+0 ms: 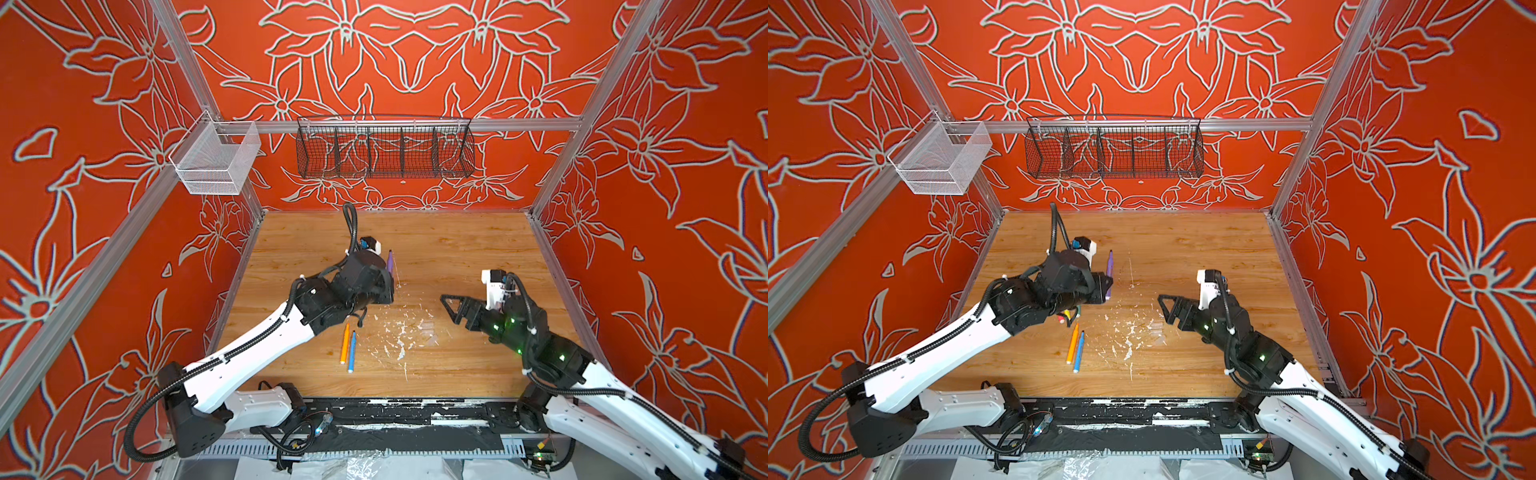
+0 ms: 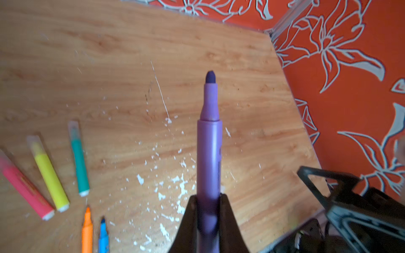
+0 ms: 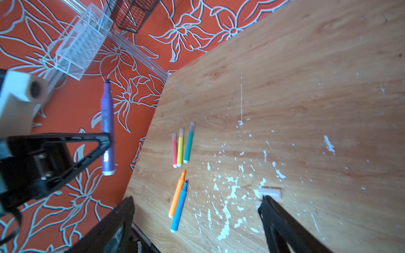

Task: Insert the pens into the pen caps

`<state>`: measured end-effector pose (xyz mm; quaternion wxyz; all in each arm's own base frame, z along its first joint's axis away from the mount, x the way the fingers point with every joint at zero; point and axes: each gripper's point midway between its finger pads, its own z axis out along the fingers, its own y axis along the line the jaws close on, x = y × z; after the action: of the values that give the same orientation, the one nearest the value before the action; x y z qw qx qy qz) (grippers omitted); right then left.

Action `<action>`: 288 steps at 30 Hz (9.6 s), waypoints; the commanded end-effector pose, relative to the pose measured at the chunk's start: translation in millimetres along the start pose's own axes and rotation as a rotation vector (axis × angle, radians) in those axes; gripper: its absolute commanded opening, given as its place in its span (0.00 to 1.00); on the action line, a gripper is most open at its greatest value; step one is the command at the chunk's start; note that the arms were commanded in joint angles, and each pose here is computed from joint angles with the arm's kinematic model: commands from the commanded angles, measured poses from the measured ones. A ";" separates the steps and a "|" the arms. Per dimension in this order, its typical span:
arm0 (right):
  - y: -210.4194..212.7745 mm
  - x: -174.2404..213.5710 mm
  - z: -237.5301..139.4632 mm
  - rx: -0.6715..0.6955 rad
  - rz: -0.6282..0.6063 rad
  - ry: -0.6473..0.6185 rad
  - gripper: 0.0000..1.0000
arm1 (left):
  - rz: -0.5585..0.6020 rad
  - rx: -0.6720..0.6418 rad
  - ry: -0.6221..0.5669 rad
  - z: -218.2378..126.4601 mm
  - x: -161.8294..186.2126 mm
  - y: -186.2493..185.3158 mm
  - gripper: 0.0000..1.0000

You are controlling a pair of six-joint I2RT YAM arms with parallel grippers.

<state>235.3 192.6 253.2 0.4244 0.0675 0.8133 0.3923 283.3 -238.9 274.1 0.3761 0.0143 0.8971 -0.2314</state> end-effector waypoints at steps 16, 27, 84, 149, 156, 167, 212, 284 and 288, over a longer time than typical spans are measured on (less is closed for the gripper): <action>-13.4 4.7 44.5 -0.162 -0.056 -0.048 0.75 | 0.272 0.211 -0.077 75.2 48.3 -11.9 0.00; 3.4 22.4 52.6 -0.306 0.075 0.037 0.70 | 0.336 0.225 -0.102 62.4 61.4 -34.7 0.00; -1.2 17.3 51.7 -0.235 0.010 0.035 0.11 | 0.528 0.228 -0.023 74.7 95.7 -77.9 0.08; -51.0 29.7 63.8 0.190 -0.062 0.173 0.58 | 0.077 -0.183 -0.251 60.2 18.3 91.3 0.00; -73.8 57.1 89.8 0.300 -0.033 0.318 0.52 | 0.072 -0.173 -0.264 54.7 17.8 91.5 0.00; -114.8 92.3 103.3 0.456 0.061 0.410 0.50 | 0.075 -0.171 -0.261 52.9 16.3 90.0 0.00; -106.5 168.8 168.4 0.597 -0.224 0.704 0.49 | 0.044 -0.231 -0.297 35.3 11.0 102.1 0.00; -110.8 177.0 159.9 0.673 -0.282 0.750 0.30 | 0.049 -0.183 -0.316 24.5 8.1 95.4 0.00; -111.8 178.5 162.9 0.679 -0.291 0.760 0.30 | 0.050 -0.181 -0.314 24.5 8.5 95.0 0.00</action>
<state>280.3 294.9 24.8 0.1357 -0.0489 0.9874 0.0647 313.8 -167.3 211.1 0.5130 -0.0304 0.8473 -0.1344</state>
